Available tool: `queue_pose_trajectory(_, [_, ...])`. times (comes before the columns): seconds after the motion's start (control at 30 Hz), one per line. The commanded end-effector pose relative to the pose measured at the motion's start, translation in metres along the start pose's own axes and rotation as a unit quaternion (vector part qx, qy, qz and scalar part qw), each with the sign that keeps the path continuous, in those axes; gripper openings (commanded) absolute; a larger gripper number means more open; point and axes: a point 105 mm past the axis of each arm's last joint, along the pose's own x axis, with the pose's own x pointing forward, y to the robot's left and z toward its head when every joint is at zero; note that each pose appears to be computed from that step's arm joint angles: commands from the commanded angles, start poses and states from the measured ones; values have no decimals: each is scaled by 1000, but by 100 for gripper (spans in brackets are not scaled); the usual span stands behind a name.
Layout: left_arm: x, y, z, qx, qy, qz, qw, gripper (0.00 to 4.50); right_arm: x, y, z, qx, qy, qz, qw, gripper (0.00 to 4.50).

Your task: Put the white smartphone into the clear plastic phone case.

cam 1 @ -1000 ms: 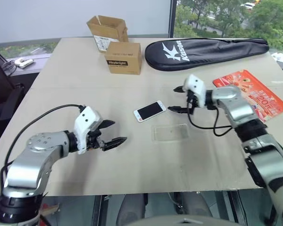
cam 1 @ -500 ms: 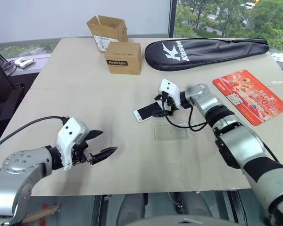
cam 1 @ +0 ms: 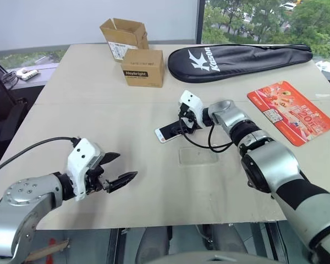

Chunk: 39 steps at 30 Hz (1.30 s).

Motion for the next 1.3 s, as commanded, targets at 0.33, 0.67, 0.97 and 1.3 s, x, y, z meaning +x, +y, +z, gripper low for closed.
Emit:
queue_pose_trajectory(0.33, [-4,4,9,10,-10,28,1000,441,-11,5,-28,-12,95,54,994,450])
queue_pose_trajectory(0.67, [-3,3,16,24,-29,12,999,441,-22,5,-30,-83,103,85,988,450])
queue_pose_trajectory(0.97, [-3,15,30,32,-92,29,995,441,-16,2,-39,-135,105,55,984,450])
queue_pose_trajectory(1.3, [-5,12,44,55,-147,21,987,441,-20,1,-47,-138,126,62,980,450])
